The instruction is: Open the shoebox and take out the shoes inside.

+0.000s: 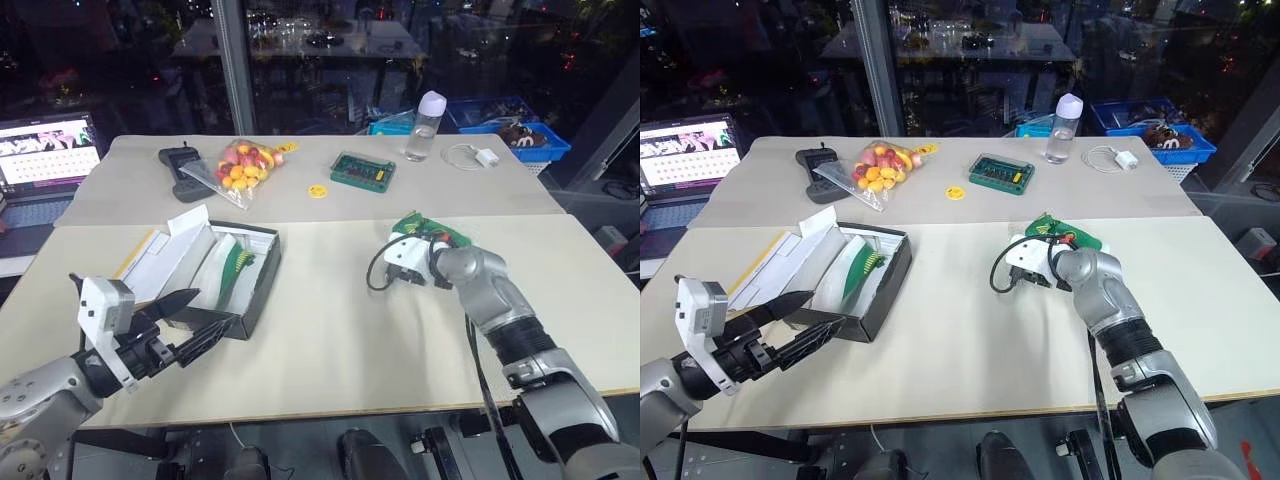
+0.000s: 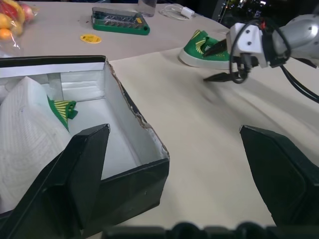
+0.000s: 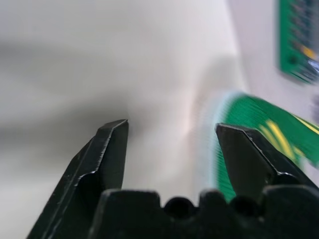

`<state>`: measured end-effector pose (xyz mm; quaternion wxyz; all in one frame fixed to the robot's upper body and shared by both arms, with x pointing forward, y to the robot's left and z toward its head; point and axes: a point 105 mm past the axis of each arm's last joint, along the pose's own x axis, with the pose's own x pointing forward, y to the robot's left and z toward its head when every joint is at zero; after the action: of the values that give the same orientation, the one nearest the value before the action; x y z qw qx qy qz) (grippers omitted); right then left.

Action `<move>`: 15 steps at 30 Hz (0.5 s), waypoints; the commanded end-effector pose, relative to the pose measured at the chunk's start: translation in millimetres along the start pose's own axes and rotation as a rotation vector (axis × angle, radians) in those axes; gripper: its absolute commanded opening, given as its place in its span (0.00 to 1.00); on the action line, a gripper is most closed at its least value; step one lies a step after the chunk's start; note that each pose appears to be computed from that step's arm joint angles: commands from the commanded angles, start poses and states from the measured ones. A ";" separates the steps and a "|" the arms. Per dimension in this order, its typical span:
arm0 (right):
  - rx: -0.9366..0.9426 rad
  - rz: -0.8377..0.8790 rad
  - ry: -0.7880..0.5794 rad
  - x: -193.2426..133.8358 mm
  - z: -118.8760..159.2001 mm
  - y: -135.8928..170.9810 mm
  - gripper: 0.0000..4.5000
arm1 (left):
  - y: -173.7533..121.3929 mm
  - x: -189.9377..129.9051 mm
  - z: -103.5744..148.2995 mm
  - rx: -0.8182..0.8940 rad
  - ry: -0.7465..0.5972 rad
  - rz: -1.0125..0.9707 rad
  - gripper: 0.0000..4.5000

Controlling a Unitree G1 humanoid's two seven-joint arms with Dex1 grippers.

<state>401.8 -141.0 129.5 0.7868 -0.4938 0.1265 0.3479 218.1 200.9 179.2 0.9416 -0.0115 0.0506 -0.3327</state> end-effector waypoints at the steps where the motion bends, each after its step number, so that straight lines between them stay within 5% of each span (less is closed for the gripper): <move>1: -0.002 0.056 -0.264 -35.3 64.7 -24.0 0.78 | -3.1 -0.5 9.4 0.031 -0.033 -0.005 1.00; 8: -0.176 0.117 -0.726 -80.3 194.9 -45.9 0.78 | 0.0 -7.8 9.2 0.025 -0.028 0.031 1.00; 12: -0.414 0.203 -0.832 -67.4 251.7 -13.0 0.78 | -0.3 -8.7 10.4 0.022 -0.030 0.038 1.00; 15: -0.613 0.235 -0.838 -50.5 269.7 16.3 0.78 | 0.1 -12.6 10.9 0.012 -0.033 0.049 1.00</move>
<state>323.8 60.6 276.8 0.5997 -0.4480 -0.2108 0.6287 213.4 208.3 181.7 0.9484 -0.0179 0.0503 -0.3125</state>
